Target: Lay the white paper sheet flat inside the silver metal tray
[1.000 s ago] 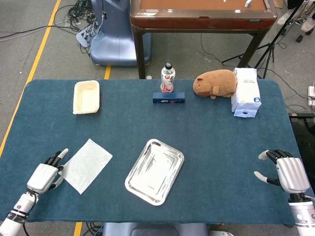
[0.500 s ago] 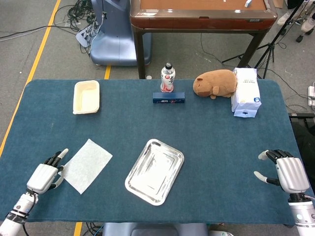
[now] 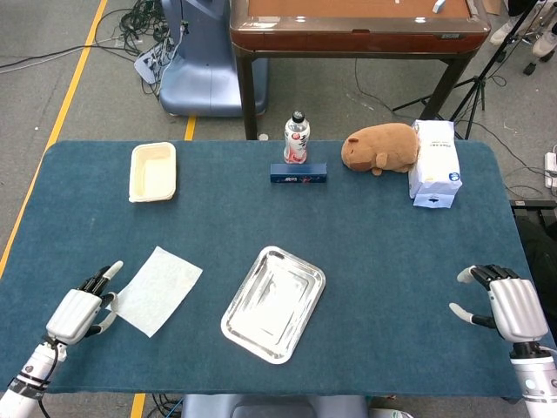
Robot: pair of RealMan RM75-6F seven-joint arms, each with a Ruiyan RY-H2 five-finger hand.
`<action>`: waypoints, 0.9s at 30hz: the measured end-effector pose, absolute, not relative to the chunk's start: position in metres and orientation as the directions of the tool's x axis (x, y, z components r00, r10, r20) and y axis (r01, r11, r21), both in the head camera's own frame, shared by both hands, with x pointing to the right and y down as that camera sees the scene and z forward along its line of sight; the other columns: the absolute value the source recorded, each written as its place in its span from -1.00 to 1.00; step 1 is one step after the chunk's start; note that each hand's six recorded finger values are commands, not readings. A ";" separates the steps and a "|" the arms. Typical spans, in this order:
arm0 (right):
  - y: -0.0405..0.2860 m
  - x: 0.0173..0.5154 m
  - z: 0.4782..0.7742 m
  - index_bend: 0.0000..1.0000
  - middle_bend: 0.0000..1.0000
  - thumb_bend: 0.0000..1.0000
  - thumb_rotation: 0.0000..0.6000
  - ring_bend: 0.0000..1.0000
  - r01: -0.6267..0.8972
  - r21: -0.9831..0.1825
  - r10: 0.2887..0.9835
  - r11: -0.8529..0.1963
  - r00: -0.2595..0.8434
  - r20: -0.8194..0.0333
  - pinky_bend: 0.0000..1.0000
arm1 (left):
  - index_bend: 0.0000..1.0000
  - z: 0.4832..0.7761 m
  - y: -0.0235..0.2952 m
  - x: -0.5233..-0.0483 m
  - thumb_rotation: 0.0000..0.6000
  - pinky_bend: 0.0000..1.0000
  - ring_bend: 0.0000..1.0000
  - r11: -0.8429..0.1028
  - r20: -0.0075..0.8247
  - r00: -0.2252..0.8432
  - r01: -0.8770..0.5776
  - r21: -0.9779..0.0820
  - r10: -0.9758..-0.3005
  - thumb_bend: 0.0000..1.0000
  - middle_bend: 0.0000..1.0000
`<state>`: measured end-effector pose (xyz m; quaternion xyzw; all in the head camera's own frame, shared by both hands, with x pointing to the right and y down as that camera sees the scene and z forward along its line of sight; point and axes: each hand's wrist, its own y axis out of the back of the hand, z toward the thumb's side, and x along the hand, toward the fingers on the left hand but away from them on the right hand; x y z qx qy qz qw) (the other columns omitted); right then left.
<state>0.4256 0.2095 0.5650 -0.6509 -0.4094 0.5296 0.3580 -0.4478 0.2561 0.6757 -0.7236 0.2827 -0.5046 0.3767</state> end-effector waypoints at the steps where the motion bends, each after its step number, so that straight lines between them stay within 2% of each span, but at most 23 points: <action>1: 0.209 0.426 0.565 -0.05 -0.01 -0.89 1.00 -0.21 0.154 -0.900 0.912 -0.408 0.103 -0.396 -0.16 | 0.27 0.675 0.256 -0.447 1.00 -0.56 -1.00 -0.557 0.515 0.333 -0.039 -0.829 -0.790 -0.25 -1.00; 18: 0.208 0.427 0.562 -0.05 -0.01 -0.89 1.00 -0.21 0.162 -0.901 0.915 -0.402 0.099 -0.390 -0.16 | 0.30 0.662 0.247 -0.415 1.00 -0.56 -1.00 -0.563 0.442 0.416 -0.233 -0.793 -0.795 -0.25 -0.97; 27: 0.208 0.428 0.560 -0.05 -0.01 -0.89 1.00 -0.21 0.165 -0.902 0.917 -0.398 0.099 -0.387 -0.16 | 0.31 0.658 0.247 -0.393 1.00 -0.56 -1.00 -0.569 0.418 0.458 -0.264 -0.779 -0.785 -0.24 -0.94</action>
